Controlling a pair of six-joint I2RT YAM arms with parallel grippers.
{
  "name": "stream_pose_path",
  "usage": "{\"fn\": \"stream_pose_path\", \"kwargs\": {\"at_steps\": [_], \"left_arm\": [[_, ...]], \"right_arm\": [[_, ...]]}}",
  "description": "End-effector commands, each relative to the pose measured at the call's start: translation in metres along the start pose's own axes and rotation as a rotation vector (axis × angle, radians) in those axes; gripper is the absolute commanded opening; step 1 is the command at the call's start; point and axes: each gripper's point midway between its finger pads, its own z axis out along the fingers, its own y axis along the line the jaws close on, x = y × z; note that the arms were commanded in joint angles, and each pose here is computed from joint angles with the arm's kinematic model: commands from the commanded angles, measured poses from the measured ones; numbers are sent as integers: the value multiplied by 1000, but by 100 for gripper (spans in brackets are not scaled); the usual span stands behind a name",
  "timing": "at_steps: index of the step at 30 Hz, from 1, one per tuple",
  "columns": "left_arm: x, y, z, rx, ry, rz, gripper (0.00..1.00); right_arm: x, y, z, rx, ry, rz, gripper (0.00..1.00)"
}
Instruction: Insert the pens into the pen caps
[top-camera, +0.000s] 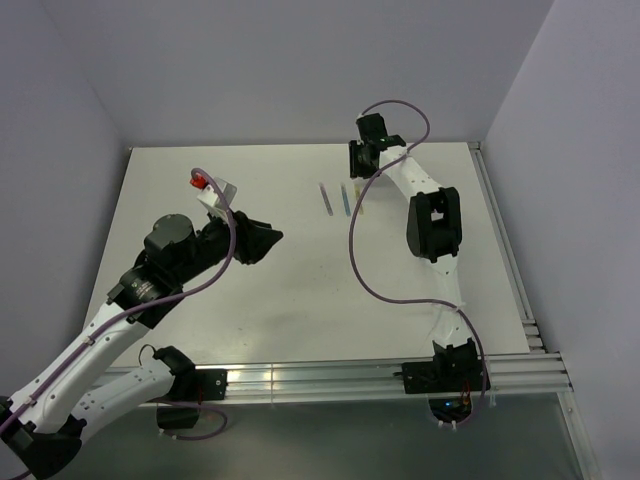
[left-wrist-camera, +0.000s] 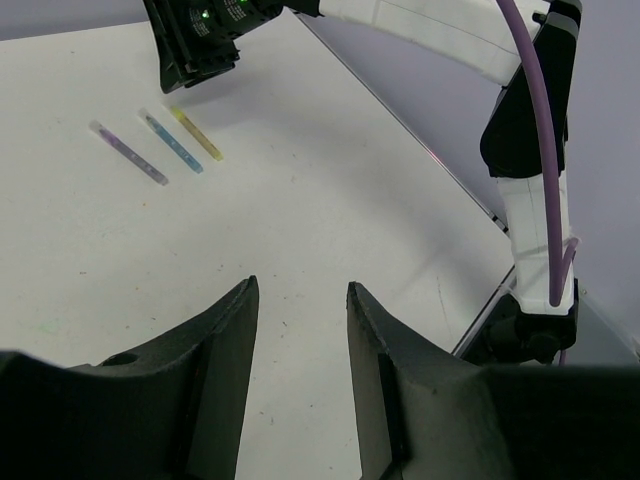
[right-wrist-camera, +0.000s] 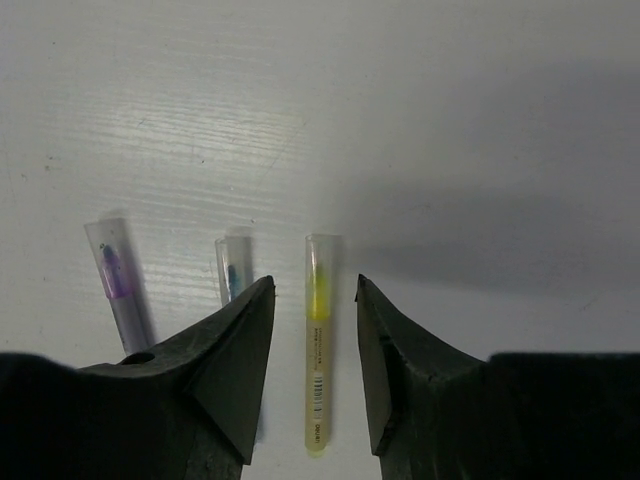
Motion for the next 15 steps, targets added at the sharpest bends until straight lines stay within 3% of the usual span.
{"fn": "stream_pose_path", "kwargs": {"at_steps": [1, 5, 9, 11, 14, 15], "left_arm": [[-10, 0, 0, 2, -44, 12, 45], [-13, 5, 0, -19, -56, 18, 46], [-14, 14, -1, -63, -67, 20, 45], [-15, 18, -4, -77, -86, 18, 45], [-15, 26, -9, -104, -99, 9, 45], [-16, 29, -9, -116, -106, 10, 46]], "right_arm": [[-29, -7, -24, 34, -78, 16, 48], [-61, -3, -74, 26, -184, 52, 55], [-93, 7, -162, -31, -343, 103, 63], [-96, 12, -194, -55, -396, 118, 78], [-90, 18, -254, -118, -479, 154, 83], [-82, 20, -279, -149, -517, 170, 99]]}}
